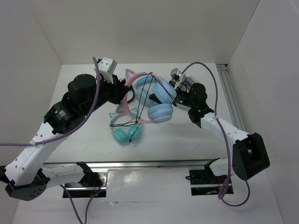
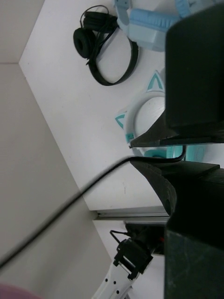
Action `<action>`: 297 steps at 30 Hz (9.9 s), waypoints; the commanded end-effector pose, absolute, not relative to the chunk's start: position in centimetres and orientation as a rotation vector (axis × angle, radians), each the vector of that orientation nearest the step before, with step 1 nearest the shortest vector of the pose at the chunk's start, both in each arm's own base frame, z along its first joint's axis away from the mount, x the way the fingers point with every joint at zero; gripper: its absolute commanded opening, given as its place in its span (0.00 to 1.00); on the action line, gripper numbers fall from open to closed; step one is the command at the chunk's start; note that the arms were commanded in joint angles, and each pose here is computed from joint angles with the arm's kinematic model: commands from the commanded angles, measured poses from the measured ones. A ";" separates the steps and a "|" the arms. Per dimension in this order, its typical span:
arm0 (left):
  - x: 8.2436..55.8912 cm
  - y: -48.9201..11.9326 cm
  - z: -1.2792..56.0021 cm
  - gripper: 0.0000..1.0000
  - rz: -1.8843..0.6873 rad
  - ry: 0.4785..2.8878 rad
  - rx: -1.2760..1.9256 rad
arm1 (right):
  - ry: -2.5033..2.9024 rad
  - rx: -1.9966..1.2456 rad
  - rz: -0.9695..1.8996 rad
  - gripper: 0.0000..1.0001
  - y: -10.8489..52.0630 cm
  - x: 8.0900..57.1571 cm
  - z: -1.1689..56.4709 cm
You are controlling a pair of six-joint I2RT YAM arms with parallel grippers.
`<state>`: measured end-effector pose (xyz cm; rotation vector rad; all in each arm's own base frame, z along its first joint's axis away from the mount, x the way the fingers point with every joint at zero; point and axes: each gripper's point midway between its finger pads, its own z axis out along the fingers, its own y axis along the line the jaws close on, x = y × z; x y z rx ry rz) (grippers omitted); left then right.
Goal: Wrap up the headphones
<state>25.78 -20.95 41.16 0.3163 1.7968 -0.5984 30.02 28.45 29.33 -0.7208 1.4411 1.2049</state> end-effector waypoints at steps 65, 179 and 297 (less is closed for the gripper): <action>28.0 -17.9 50.5 0.00 -0.528 1.600 0.055 | 1.659 -0.636 1.155 0.21 31.2 31.2 16.4; 17.3 -21.5 31.5 0.00 -0.248 1.895 1.023 | 1.492 -0.800 -0.219 0.09 23.7 18.9 33.5; 36.5 -53.0 11.7 0.00 -0.829 1.790 1.438 | 1.554 -0.143 0.536 1.00 11.0 16.1 49.0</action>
